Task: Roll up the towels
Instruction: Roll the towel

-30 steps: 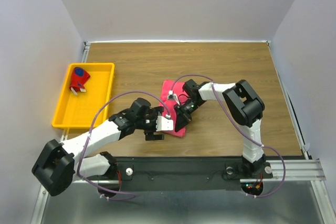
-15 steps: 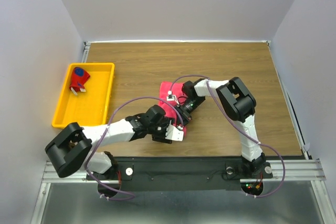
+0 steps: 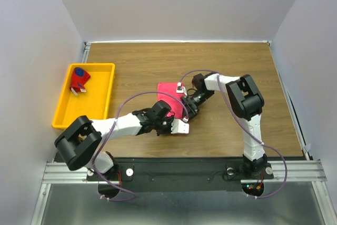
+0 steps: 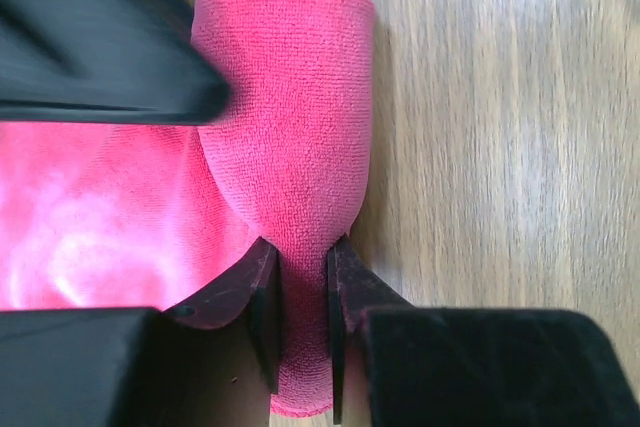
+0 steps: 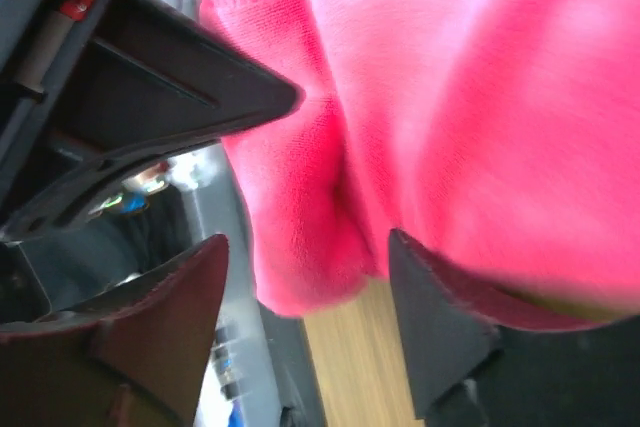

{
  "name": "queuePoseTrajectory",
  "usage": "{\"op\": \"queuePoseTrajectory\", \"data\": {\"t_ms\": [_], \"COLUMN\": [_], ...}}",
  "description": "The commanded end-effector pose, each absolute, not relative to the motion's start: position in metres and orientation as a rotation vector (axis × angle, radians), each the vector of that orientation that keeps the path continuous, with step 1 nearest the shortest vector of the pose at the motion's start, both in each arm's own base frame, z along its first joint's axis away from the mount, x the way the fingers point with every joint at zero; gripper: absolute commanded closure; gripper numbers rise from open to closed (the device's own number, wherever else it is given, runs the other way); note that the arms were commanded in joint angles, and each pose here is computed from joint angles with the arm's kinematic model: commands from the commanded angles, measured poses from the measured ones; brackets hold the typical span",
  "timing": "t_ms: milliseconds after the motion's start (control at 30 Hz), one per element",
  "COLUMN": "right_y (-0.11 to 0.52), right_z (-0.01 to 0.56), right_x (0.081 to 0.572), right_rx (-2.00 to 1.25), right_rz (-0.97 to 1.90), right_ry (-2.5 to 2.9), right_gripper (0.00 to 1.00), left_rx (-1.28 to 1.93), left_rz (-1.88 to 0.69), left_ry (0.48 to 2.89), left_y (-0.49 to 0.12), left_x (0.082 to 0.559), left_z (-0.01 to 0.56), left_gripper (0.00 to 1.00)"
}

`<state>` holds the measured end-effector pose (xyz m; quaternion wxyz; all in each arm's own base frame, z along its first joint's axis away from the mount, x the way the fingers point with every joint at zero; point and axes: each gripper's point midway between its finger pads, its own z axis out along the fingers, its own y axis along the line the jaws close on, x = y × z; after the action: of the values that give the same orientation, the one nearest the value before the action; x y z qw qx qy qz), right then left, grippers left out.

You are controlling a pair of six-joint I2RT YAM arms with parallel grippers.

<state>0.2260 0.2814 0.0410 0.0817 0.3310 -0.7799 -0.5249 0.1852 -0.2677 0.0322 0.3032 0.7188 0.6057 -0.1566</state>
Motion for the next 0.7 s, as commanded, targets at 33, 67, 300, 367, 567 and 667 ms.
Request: {"op": "queuePoseTrajectory", "data": {"t_ms": [33, 67, 300, 367, 567, 667], "right_y": [0.267, 0.264, 0.244, 0.237, 0.219, 0.22], "right_z": [0.06, 0.065, 0.11, 0.127, 0.151, 0.158], "right_x": [0.288, 0.294, 0.309, 0.308, 0.306, 0.298], "right_rx": [1.116, 1.118, 1.113, 1.189, 1.471, 1.62], "right_rz": [-1.469, -1.47, -1.502, -1.474, -1.319, -1.273], "right_ry": [-2.655, -2.685, -2.864, -2.931, -3.059, -3.054], "right_gripper": [0.18, 0.15, 0.15, 0.15, 0.16, 0.17], "left_rx": [1.981, 1.966, 1.876, 1.857, 1.79, 1.738], "left_rz": [-0.599, -0.646, -0.913, -0.978, -1.244, -1.39], "left_ry": [1.831, 1.819, 1.955, 1.985, 2.059, 2.114], "left_y": [-0.242, -0.249, -0.246, -0.244, -0.243, -0.239], "left_x": [0.159, 0.162, 0.186, 0.193, 0.197, 0.2], "left_z": [0.005, 0.012, 0.022, 0.028, 0.026, 0.019], "left_gripper": [1.0, 1.0, 1.0, 1.0, 1.0, 1.0]}}
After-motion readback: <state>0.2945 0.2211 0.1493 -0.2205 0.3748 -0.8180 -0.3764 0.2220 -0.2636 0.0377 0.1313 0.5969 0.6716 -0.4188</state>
